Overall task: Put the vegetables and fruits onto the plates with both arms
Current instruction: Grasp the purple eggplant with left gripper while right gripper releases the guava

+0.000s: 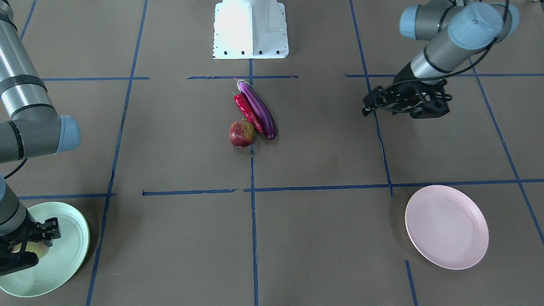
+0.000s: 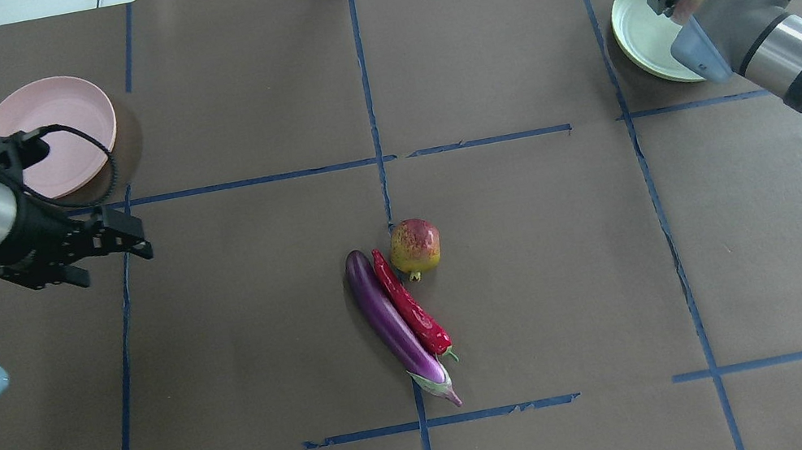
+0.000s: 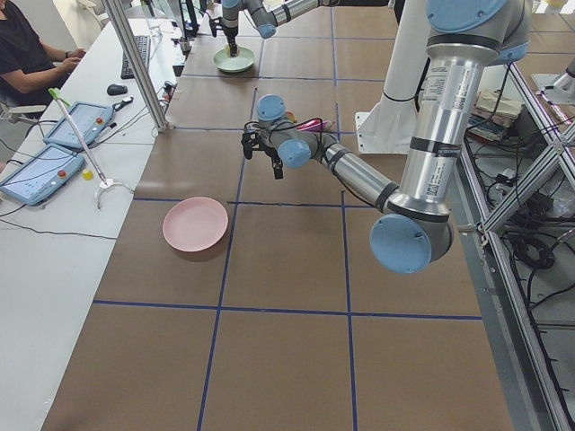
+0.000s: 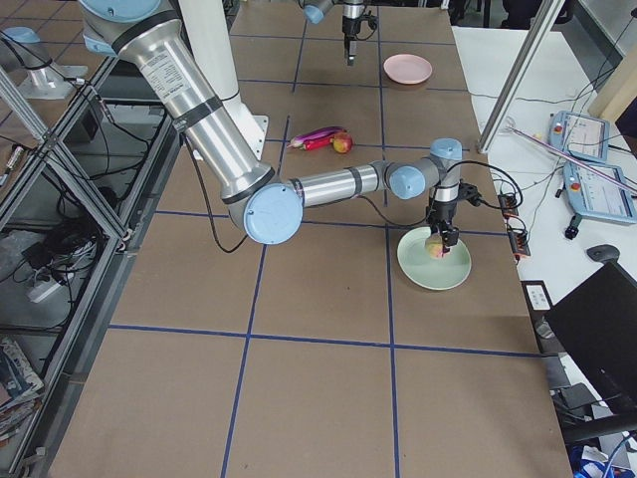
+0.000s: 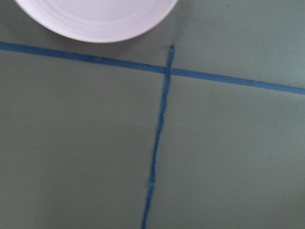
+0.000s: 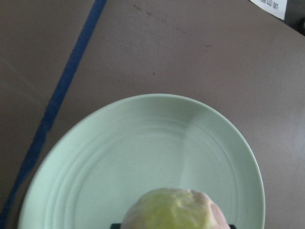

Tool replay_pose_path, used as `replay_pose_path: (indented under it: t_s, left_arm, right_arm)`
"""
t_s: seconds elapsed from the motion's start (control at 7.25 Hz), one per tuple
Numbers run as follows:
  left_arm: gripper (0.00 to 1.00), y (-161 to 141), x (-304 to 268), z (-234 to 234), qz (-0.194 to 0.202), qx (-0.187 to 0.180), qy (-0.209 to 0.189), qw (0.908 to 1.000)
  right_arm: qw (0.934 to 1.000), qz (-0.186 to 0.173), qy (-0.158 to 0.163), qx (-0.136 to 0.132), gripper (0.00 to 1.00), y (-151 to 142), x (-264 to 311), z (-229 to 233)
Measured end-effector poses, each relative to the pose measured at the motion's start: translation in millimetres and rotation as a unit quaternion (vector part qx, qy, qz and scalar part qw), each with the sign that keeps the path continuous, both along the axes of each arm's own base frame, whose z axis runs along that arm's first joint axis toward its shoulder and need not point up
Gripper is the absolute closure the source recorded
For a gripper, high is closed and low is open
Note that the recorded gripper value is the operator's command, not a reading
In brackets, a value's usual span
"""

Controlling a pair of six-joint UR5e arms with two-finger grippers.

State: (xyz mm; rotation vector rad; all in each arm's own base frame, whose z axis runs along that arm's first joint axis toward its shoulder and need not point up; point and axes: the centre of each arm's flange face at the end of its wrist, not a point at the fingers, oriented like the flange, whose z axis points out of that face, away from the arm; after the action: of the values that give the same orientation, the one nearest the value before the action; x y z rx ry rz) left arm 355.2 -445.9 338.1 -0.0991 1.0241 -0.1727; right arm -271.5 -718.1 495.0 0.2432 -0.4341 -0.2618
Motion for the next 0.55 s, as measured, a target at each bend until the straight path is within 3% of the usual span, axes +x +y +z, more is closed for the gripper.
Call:
replay_pose_path:
  t_s: [0.41, 0.55]
  left_arm:
    - [0.04, 51, 165, -89, -0.049, -0.057, 0.009, 0.9971]
    - [0.13, 61, 197, -101, -0.063, -0.066, 0.005, 0.9958]
  right_arm:
    - [1.0000, 0.002, -0.007, 0.006, 0.00, -3, 3, 1]
    - [0.9999, 0.002, -0.011, 0.011, 0.00, -3, 2, -5]
